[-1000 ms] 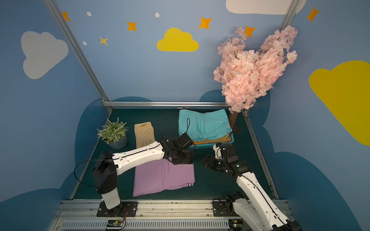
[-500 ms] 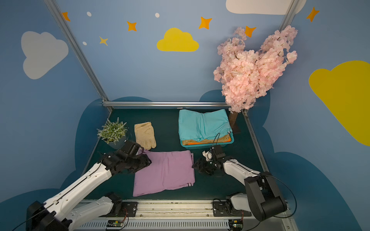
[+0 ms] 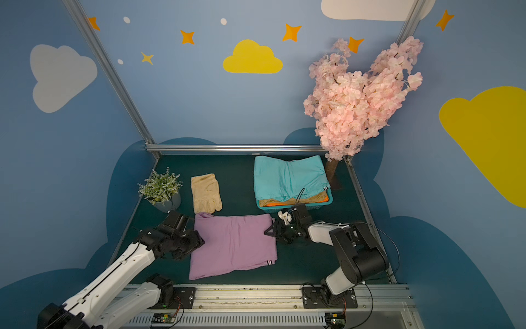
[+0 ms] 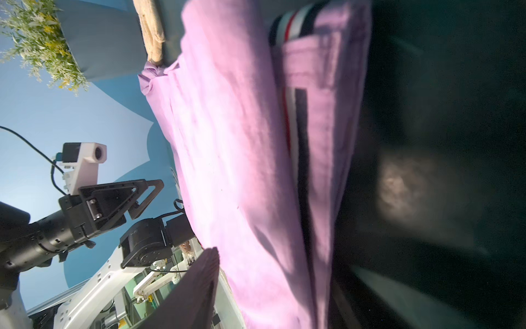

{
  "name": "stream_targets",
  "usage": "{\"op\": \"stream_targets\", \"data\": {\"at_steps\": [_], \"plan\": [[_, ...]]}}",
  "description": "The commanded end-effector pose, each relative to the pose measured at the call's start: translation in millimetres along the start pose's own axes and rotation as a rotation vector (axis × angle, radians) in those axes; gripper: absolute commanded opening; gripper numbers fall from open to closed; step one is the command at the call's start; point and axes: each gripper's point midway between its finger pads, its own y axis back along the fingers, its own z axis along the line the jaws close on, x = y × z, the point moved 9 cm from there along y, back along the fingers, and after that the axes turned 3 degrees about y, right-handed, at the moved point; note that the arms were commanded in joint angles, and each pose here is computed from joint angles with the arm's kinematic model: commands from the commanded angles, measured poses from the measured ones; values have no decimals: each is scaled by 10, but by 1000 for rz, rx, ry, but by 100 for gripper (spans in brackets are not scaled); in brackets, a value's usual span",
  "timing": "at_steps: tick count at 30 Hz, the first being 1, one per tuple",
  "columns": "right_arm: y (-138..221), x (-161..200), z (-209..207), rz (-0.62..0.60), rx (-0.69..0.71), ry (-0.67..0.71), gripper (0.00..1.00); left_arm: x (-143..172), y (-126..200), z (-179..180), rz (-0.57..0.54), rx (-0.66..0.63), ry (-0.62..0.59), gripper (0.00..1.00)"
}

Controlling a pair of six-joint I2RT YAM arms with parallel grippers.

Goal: Put the folded long pants in the basket
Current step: Pick up the long pant at the center of the board.

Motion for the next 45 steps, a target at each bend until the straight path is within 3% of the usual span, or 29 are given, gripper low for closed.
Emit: {"op": "stream_targets", "data": {"at_steps": [1, 8, 11, 19, 25, 32, 36, 39, 41, 45], "plan": [[-102, 130, -136, 30, 62, -19, 53, 2, -26, 21, 8, -3, 10, 69], [-115, 110, -143, 40, 44, -4, 11, -3, -19, 15, 13, 5, 8, 69], [20, 85, -91, 40, 41, 14, 0, 0, 8, 14, 1, 21, 7, 69], [675, 160, -145, 20, 190, -17, 0, 38, -87, -27, -7, 177, -43, 70], [701, 165, -225, 34, 151, -94, 0, 70, -321, -137, 55, 355, -96, 70], [725, 162, -206, 18, 142, -75, 0, 1, -560, -222, 87, 353, -192, 68], [732, 175, -207, 17, 143, -77, 0, -86, -666, -212, 109, 212, -195, 63], [728, 175, -207, 18, 140, -80, 0, -103, -803, -202, 132, 208, -178, 61], [727, 176, -206, 20, 139, -78, 0, -118, -892, -227, 167, 209, -174, 55], [734, 183, -195, 19, 140, -76, 0, -128, -960, -272, 219, 209, -159, 27]]}}
